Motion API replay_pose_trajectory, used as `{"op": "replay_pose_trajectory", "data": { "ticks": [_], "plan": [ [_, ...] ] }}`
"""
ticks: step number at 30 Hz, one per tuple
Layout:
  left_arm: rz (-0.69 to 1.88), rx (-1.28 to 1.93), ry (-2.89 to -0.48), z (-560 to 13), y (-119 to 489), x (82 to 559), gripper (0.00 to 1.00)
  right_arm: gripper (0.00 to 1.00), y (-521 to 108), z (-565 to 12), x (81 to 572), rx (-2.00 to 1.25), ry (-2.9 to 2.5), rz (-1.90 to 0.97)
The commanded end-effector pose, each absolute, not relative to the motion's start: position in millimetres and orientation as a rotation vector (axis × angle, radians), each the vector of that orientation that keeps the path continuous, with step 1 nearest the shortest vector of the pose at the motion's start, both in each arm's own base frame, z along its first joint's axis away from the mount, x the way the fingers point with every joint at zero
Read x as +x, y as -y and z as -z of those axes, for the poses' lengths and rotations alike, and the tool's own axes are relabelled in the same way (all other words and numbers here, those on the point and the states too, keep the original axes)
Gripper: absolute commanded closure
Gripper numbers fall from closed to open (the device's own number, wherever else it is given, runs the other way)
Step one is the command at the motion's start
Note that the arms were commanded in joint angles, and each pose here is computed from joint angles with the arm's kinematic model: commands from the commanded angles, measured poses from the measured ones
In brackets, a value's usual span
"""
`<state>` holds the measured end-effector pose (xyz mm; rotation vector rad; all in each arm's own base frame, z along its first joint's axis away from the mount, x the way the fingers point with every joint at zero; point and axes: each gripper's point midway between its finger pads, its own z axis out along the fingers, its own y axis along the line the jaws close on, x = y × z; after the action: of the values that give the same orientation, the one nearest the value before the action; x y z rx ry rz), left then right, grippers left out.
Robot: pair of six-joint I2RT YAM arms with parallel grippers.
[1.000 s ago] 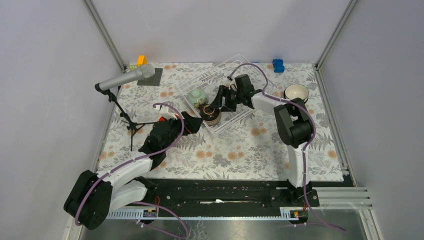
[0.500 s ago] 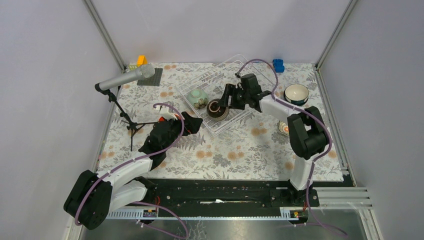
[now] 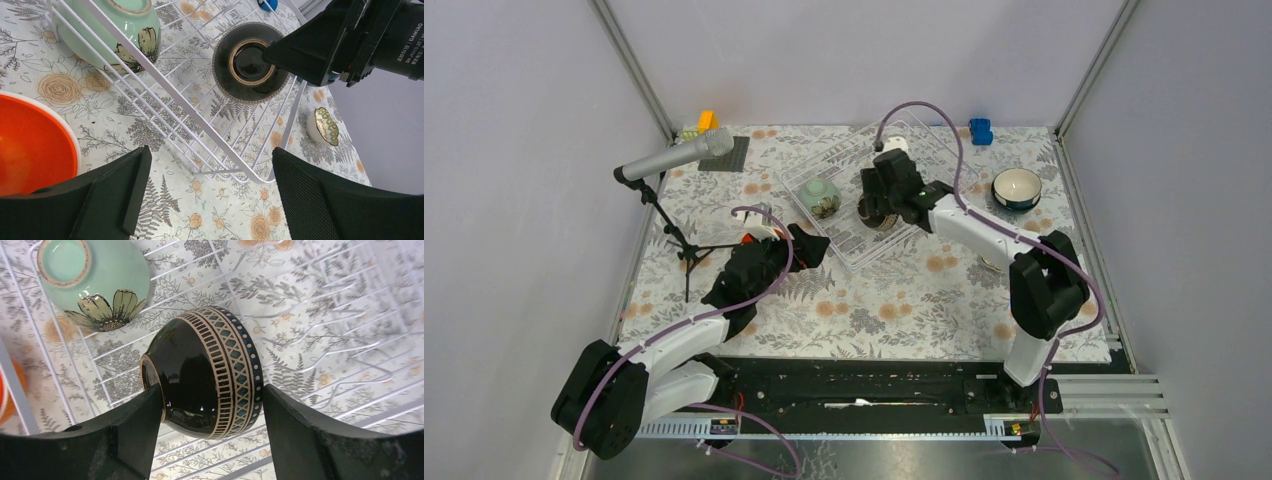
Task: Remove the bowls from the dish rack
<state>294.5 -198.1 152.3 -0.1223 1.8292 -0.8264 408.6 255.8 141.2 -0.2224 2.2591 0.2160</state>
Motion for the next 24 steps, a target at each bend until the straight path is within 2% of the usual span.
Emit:
{"op": "replay_pose_trajectory", "data": {
  "ticks": [1,14,19,24],
  "plan": [
    [0.831,-0.111,-1.744,-181.5,200.5,303.4,0.05,0.52,-244.1,-178.7,431.2,-0.217,-2.124,0.079],
    [0.824,-0.116,-1.743,-182.1,199.4,303.6,0.05,0.45,-255.6,-142.0,425.4,-0.394,-2.119,0.445],
    [0.821,-0.117,-1.740,-182.9,198.4,303.5,0.05,0.19,-265.8,-134.1,419.9,-0.430,-2.130,0.438],
    [0.817,-0.116,-1.740,-182.9,198.3,303.6,0.05,0.12,-274.8,-130.7,415.3,-0.448,-2.155,0.361]
  ]
}}
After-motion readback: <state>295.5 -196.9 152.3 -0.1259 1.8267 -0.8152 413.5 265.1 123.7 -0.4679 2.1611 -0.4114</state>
